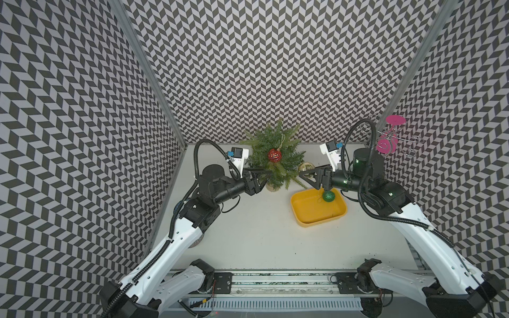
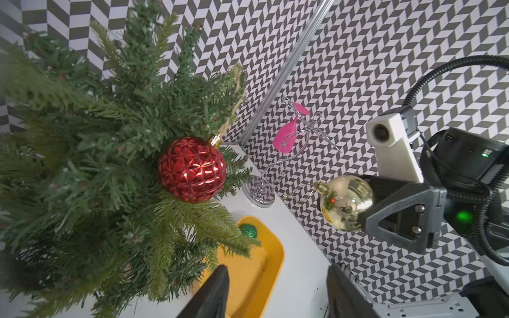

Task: Decorate the small christmas tree with ornaments
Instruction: Pick up an ornament from the container, then hang an ornament on the christmas tree.

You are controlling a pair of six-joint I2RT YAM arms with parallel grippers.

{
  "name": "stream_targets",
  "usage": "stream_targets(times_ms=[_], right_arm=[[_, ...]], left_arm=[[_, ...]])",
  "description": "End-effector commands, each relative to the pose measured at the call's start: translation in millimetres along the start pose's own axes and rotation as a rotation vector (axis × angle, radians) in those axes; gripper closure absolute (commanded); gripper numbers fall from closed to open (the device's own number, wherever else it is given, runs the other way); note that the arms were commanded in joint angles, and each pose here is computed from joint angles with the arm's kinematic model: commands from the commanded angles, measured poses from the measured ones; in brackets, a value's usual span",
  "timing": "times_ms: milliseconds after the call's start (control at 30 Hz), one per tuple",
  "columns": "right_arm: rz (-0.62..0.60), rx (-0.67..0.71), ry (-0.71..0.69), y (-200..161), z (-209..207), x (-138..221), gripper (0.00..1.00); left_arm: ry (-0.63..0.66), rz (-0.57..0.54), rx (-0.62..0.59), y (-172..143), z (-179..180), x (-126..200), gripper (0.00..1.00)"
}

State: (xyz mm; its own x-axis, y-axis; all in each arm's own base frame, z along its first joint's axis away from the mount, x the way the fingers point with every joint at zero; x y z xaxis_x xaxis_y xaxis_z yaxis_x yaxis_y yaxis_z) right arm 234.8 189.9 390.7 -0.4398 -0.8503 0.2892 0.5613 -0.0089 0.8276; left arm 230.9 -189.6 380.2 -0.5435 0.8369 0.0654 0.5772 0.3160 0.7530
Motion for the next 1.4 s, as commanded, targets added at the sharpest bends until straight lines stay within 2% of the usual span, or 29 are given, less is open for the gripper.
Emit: stream_targets(times_ms=[0,333,833,1367], right_arm=[[-0.029,0.022,0.040,15.7,8.6,3.0,0.39],[-0.100,0.014,0.007,50.7,0.9,2.1,0.39],[-0.219,-0.045,-0.106,100.7,-54.2,5.1,0.39],[-0.237,-0.076,-0.072,139.2,-89.8,-26.0,0.40]], left_arm=[[-0.043,-0.031,-0.018,13.5,-12.0,6.8,0.42],[0.000,-0.062,0.000,32.3,-2.9,10.1,0.42],[0.011,-0.059,0.018,44.1,8.4,4.5,0.42],[0.000,-0.037,0.015,46.0,10.1,-1.2,0.40]])
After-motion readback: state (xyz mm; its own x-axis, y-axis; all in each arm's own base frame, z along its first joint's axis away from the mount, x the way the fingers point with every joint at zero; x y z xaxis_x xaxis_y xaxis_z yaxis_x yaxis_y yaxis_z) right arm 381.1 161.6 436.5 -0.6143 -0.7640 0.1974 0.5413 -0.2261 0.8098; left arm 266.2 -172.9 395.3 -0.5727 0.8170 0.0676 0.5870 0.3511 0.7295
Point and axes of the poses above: each gripper's point midway between its finger pads, its own x axis back along the fingers, its own z axis along the line the jaws close on, y = z × x, the point moved 6 cm from there along x, back along the fingers, and after that the axes turned 7 degrees about x, right-handed, at the moved point
